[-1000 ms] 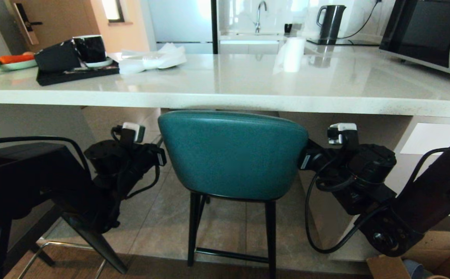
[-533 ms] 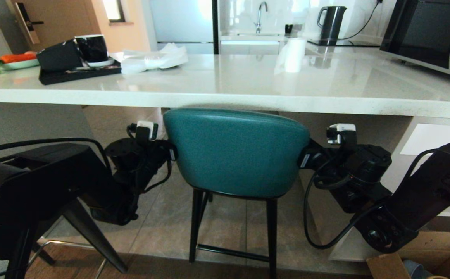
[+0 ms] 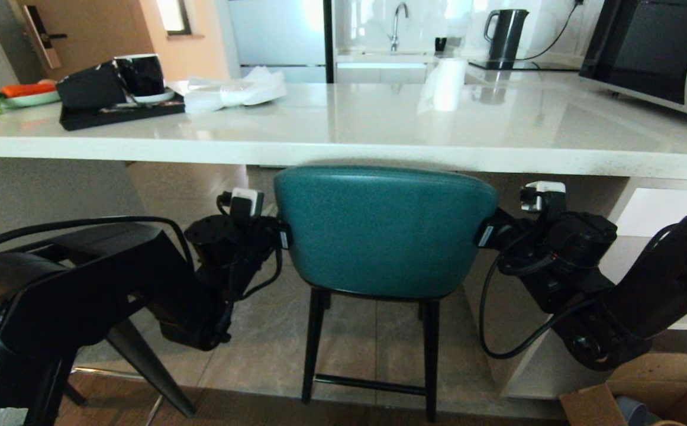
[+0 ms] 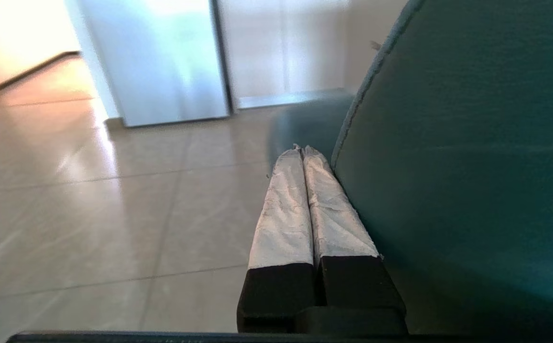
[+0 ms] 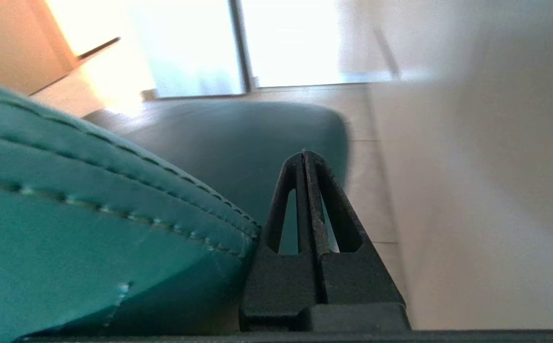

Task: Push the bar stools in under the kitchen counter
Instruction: Push the blue chair back under the dining table

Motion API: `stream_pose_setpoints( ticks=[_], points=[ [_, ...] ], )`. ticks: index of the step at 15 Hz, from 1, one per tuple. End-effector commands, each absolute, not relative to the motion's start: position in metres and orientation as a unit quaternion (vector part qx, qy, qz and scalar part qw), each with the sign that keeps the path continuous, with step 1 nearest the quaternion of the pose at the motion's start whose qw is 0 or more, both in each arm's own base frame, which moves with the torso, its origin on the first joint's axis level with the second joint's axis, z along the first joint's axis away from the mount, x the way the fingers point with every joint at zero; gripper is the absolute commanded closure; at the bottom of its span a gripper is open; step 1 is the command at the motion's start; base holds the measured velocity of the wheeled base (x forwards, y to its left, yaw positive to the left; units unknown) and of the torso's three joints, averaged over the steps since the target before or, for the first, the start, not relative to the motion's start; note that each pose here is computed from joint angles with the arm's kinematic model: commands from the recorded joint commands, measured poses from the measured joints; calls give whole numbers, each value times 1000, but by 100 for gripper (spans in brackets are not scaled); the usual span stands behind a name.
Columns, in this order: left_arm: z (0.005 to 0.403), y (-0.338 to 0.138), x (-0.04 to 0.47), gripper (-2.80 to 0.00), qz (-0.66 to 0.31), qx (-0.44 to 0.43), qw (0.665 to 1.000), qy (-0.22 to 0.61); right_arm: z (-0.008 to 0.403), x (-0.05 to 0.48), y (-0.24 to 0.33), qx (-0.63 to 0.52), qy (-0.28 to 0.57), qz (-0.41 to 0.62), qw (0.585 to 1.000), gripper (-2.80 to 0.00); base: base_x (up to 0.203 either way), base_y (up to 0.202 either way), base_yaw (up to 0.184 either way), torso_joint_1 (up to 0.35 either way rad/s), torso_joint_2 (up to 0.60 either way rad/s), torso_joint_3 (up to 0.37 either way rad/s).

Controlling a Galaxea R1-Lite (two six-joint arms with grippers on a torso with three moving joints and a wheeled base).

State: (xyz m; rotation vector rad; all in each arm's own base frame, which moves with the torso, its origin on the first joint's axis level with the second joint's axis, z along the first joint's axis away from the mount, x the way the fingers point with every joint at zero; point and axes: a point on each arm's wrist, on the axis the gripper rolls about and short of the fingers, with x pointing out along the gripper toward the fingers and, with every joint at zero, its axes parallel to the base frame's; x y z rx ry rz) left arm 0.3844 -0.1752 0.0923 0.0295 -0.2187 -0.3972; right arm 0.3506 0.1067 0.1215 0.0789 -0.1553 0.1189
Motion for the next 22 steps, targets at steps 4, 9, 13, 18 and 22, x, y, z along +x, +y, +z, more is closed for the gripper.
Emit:
stream_pose_setpoints(
  ticks=[4, 9, 13, 18, 22],
  points=[
    [93, -183, 375, 0, -212, 13, 971, -109, 124, 351, 100, 39, -86, 52, 994, 0, 0, 0, 0, 0, 0, 0],
    [102, -141, 378, 0, -165, 20, 981, -105, 125, 341, 97, 39, -79, 51, 995, 0, 0, 0, 0, 0, 0, 0],
    [116, -99, 371, 0, -119, 24, 987, -103, 132, 335, 87, 41, -85, 42, 995, 0, 0, 0, 0, 0, 0, 0],
    [137, -83, 347, 0, -97, 18, 989, -107, 137, 325, 59, 37, -82, 8, 996, 0, 0, 0, 0, 0, 0, 0],
    [172, -68, 294, 0, -90, -8, 987, -132, 150, 280, 38, 42, -76, 18, 996, 0, 0, 0, 0, 0, 0, 0]
  ],
)
